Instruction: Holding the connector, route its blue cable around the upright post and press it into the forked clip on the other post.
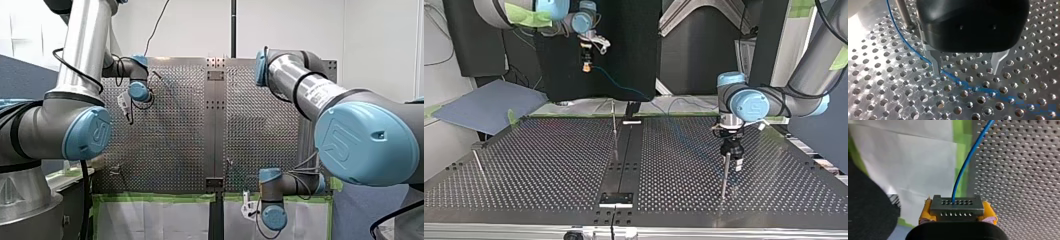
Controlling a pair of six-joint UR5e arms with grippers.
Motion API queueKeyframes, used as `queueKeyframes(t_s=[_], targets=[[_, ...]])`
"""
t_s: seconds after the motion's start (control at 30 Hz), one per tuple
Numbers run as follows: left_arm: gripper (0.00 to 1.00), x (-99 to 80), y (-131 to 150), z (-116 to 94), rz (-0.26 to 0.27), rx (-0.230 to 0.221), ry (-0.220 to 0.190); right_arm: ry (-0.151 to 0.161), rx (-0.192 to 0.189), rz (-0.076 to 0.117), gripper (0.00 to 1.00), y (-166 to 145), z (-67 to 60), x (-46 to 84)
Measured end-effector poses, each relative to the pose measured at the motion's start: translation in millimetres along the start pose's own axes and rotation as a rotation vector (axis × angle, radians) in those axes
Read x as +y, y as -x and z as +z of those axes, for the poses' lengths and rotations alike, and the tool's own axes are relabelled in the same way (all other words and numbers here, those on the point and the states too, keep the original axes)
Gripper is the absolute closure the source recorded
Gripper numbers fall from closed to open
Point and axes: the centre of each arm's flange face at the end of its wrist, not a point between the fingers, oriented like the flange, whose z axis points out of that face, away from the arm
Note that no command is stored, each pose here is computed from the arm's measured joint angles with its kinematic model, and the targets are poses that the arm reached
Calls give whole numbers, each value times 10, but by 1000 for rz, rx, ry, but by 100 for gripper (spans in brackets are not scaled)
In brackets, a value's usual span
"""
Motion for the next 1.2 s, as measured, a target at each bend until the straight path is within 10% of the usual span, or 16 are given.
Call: queueKeyframes(t_s=[0.6,1.2], targets=[[0,3,-3,-2,0,2,0,38,-133,-40,100,763,-254,150],[0,12,-3,-2,-1,3,2,44,-114,-32,100,154,-90,96]])
